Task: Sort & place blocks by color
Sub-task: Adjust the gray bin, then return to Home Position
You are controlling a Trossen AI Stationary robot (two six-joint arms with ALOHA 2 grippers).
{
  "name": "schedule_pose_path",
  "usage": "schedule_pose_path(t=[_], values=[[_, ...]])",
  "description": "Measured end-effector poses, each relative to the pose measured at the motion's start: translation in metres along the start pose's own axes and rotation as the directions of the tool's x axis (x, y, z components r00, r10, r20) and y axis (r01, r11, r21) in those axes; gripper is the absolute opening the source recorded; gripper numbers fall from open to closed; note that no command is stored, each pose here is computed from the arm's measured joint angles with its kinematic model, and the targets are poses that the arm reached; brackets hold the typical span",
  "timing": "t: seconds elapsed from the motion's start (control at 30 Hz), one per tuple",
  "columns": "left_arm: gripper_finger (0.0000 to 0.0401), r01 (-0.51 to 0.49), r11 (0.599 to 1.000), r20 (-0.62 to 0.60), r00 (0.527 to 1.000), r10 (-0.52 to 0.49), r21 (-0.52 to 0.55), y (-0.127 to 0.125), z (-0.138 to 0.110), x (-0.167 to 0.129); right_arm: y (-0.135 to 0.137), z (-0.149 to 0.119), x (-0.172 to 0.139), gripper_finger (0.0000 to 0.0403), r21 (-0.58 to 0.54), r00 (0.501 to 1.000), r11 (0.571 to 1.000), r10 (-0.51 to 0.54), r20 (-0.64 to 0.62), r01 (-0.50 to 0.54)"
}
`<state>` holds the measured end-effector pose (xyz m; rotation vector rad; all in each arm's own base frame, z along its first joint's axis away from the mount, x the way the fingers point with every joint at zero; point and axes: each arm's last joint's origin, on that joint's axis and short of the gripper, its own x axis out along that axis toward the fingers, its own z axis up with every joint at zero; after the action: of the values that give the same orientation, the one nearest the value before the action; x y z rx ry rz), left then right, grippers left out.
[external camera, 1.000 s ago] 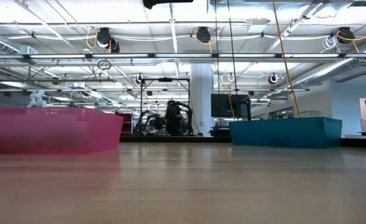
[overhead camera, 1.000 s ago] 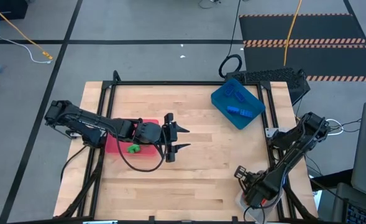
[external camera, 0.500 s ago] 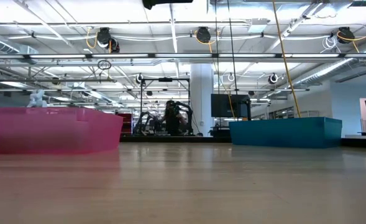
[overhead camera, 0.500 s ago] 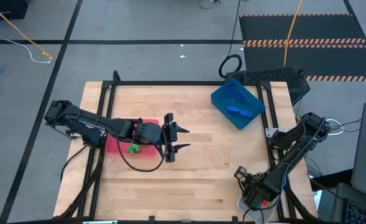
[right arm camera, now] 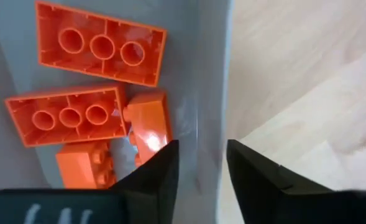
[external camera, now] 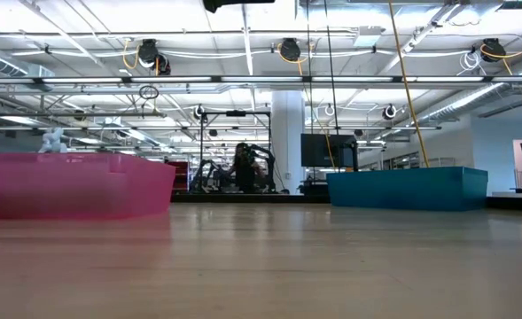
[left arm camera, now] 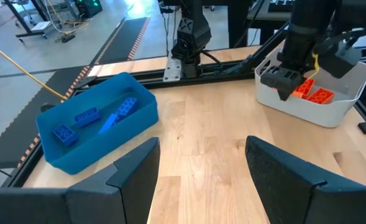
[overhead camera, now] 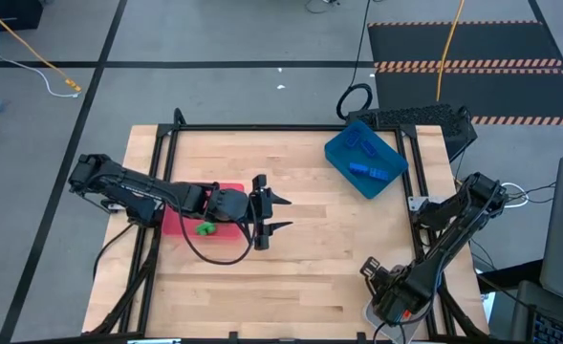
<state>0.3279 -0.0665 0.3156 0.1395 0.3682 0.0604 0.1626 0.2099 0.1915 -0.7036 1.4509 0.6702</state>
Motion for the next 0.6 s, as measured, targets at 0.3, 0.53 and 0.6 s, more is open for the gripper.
schedule_pose_path(t=[0.3,0.53,0.6], values=[[0.0241,0.0,1.0,0.0,1.0,0.0,0.0,0.0,0.0,0.0,-0.009,0.004,-0.022,0.0164,0.025,1.0,1.0,-0.019,-0.022,0.019],[0.0241,0.0,1.0,0.0,1.0,0.0,0.0,0.0,0.0,0.0,-0.02,0.003,-0.04,0.0161,0.069,0.991,0.989,-0.132,-0.016,0.133],[0.0241,0.0,1.0,0.0,1.0,0.0,0.0,0.0,0.0,0.0,-0.024,0.003,-0.048,0.0161,0.09,0.985,0.983,-0.164,0.05,0.159]])
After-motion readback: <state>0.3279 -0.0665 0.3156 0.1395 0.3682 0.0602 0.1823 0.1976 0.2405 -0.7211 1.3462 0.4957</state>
